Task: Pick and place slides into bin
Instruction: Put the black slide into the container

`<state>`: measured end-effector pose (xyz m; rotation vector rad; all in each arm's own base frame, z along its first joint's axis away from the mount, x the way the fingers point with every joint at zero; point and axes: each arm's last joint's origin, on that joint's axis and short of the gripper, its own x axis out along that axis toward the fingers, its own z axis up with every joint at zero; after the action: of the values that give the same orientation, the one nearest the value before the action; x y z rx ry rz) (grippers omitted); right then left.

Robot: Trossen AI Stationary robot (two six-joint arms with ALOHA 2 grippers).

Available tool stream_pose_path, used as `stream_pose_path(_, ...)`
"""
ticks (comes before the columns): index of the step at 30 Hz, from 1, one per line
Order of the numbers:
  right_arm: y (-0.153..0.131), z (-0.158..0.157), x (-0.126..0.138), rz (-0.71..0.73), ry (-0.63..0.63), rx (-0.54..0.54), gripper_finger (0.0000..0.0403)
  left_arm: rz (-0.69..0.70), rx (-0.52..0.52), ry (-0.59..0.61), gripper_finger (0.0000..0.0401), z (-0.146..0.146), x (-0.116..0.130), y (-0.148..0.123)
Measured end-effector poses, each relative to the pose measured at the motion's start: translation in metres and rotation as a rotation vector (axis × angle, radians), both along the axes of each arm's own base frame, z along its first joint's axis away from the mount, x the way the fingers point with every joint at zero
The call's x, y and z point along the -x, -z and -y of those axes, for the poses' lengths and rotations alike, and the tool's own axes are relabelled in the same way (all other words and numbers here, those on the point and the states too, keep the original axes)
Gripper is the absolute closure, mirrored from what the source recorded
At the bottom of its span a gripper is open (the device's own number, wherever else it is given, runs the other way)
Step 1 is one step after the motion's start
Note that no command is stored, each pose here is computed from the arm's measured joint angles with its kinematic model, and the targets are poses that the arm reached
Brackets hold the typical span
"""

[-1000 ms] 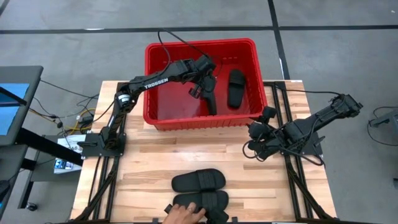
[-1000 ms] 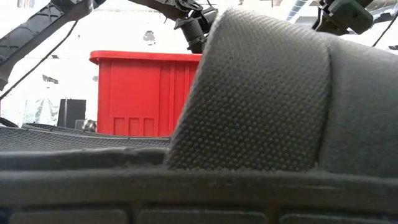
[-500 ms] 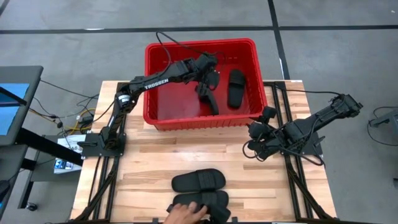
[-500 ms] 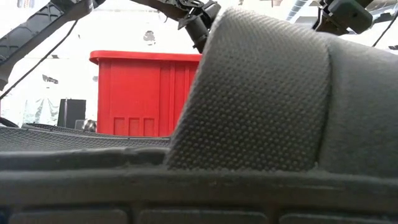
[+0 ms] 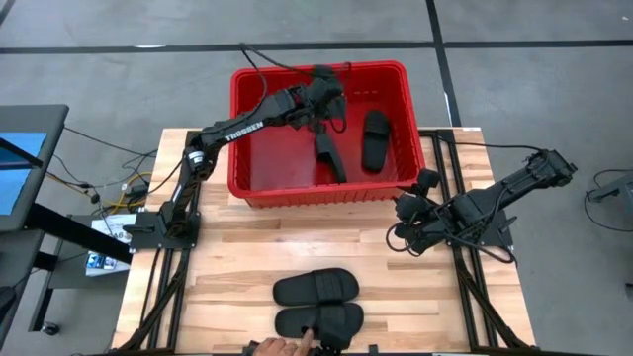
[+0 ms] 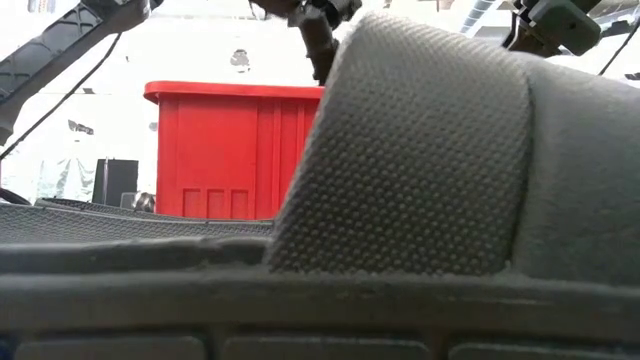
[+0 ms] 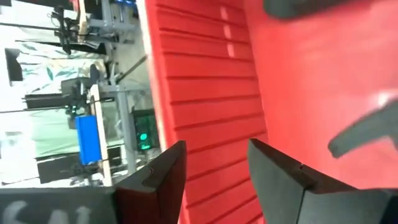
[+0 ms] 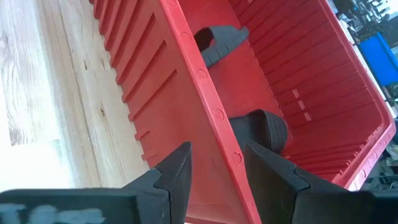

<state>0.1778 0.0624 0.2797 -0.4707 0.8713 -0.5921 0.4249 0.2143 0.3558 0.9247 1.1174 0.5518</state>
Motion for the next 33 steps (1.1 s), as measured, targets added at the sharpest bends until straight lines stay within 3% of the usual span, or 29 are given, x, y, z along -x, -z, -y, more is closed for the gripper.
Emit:
stream_pose_path(6, 0.000, 0.000, 0.000, -0.001, -0.001, 0.001, 0.0266, 0.202, 0.069, 0.064, 0.0240, 0.018, 0.015, -0.044)
stream_pose_path(16, 0.000, 0.000, 0.000, 0.001, 0.001, -0.001, 0.0265, 0.591, 0.309, 0.298, 0.0240, 0.056, 0.074, -0.127)
stream_pose_path(25, 0.000, 0.000, 0.000, 0.023, 0.018, -0.019, 0.0266, 0.716, 0.546, 0.546, 0.0240, 0.075, 0.128, -0.167)
stream_pose_path(33, 0.000, 0.000, -0.001, 0.037, 0.026, -0.028, 0.0270, 0.721, 0.737, 0.658, 0.0240, 0.080, 0.169, -0.180)
